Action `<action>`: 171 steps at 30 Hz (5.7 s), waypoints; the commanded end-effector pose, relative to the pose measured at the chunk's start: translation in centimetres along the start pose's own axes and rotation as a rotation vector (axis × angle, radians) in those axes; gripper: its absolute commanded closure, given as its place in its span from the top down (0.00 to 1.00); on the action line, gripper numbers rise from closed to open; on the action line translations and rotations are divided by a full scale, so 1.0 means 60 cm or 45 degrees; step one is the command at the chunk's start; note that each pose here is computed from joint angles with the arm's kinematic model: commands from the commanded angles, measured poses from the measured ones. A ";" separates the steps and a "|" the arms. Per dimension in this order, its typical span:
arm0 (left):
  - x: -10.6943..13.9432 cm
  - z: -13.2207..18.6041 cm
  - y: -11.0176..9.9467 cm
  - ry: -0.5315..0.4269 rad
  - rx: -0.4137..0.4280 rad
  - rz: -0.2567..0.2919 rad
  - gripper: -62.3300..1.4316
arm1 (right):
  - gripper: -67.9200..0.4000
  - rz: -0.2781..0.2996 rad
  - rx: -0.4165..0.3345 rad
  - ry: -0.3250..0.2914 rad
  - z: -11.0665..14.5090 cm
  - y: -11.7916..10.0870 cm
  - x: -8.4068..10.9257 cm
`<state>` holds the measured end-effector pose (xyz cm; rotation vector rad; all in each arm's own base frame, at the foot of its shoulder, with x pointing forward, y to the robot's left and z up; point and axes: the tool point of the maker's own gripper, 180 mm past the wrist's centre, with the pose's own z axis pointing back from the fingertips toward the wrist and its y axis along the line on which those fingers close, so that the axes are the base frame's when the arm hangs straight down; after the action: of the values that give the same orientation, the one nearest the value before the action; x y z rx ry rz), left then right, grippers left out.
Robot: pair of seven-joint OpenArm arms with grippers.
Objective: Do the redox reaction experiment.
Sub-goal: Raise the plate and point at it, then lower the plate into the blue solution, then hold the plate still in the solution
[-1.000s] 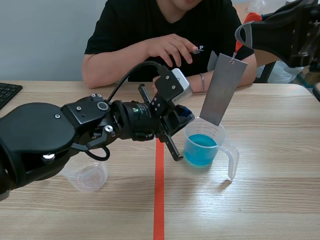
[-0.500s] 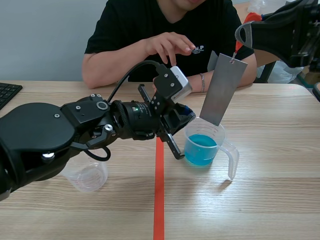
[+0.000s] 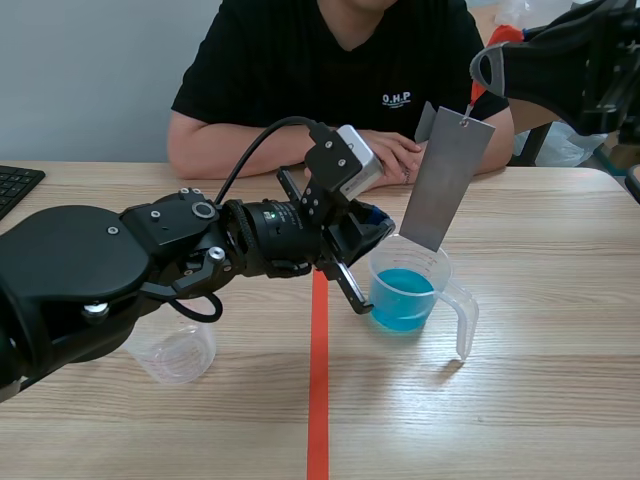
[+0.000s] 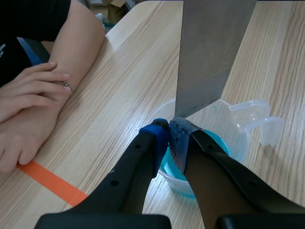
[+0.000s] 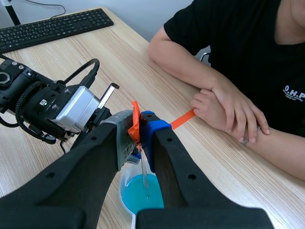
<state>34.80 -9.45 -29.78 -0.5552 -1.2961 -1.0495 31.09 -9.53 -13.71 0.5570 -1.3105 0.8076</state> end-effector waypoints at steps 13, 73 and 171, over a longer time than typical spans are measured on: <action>0.021 -0.001 0.007 -0.041 0.002 -0.021 0.10 | 0.03 0.039 -0.003 -0.042 0.004 -0.003 0.026; -0.266 0.714 -0.103 0.727 1.050 0.665 0.10 | 0.03 -0.034 -0.061 0.049 -0.056 -0.006 -0.114; -0.274 0.716 -0.111 0.768 1.035 0.689 0.10 | 0.03 -0.053 -0.050 0.033 -0.044 -0.003 -0.112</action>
<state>8.22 28.45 -36.94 0.0623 -0.8240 -0.1504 32.20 -8.92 -22.67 0.5364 -1.2297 0.7468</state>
